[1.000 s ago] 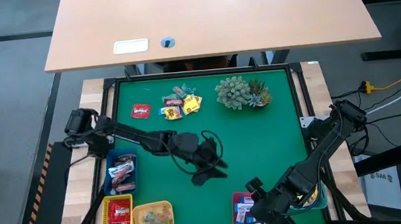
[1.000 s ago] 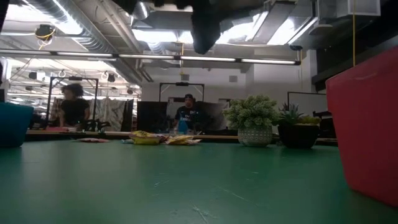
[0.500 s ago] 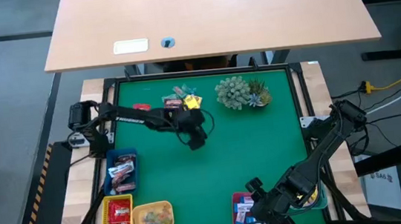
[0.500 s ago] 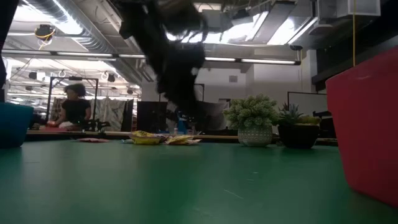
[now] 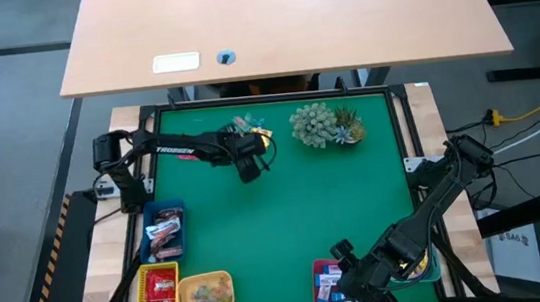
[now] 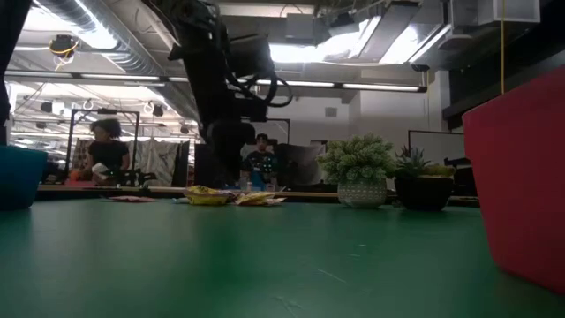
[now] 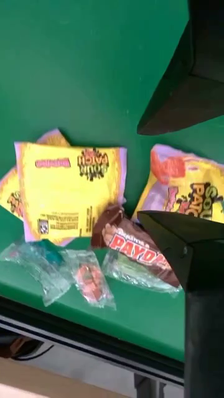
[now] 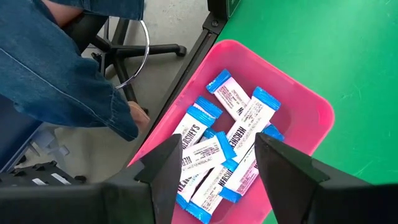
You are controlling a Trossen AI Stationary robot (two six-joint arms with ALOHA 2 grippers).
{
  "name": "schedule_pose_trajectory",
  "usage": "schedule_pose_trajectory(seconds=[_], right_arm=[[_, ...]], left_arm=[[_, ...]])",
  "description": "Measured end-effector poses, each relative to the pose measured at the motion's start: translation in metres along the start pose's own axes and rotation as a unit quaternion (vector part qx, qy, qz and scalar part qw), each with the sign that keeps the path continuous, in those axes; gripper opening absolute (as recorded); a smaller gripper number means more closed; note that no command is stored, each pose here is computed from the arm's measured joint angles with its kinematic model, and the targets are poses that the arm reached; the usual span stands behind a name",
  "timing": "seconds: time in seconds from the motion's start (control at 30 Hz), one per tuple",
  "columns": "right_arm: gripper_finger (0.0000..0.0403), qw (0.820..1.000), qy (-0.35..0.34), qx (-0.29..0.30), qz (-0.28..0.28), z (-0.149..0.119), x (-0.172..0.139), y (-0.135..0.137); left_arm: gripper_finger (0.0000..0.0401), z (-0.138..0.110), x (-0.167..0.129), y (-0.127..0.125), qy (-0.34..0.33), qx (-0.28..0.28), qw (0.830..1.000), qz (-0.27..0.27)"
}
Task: Sort candy
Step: Put the yellow candy into the green bin
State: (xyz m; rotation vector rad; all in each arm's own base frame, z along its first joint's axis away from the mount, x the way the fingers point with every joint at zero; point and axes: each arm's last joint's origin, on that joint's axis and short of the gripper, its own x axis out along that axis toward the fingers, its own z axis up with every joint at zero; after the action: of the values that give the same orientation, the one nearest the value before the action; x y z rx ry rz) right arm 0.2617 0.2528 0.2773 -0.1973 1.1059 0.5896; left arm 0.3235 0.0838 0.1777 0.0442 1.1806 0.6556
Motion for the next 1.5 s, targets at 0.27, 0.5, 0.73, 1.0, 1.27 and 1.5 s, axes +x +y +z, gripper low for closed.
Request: schedule_pose_trajectory(seconds=[0.27, 0.5, 0.73, 1.0, 1.27, 1.5], right_arm=[[0.0202, 1.000, 0.000, 0.000, 0.000, 0.000, 0.000, 0.000], [0.0202, 1.000, -0.002, 0.000, 0.001, 0.000, 0.000, 0.000], [0.0202, 1.000, -0.001, 0.000, 0.000, 0.000, 0.000, 0.000], [0.0202, 1.000, -0.001, 0.000, 0.000, 0.000, 0.000, 0.000], [0.0202, 1.000, -0.001, 0.000, 0.000, 0.000, 0.000, 0.000], [0.0202, 1.000, 0.000, 0.000, 0.000, 0.000, 0.000, 0.000]], left_arm=[[0.0196, -0.002, 0.010, 0.003, 0.023, 0.004, 0.999, -0.023], [0.0196, -0.008, 0.030, 0.002, 0.061, 0.017, 0.998, -0.012], [0.0195, -0.011, 0.045, 0.007, 0.081, 0.013, 0.997, 0.012], [0.0143, -0.012, 0.051, 0.008, 0.092, 0.007, 0.996, -0.001], [0.0051, -0.013, 0.050, 0.001, 0.092, -0.018, 0.995, -0.022], [0.0007, -0.013, 0.042, -0.016, 0.083, -0.033, 0.995, -0.033]])
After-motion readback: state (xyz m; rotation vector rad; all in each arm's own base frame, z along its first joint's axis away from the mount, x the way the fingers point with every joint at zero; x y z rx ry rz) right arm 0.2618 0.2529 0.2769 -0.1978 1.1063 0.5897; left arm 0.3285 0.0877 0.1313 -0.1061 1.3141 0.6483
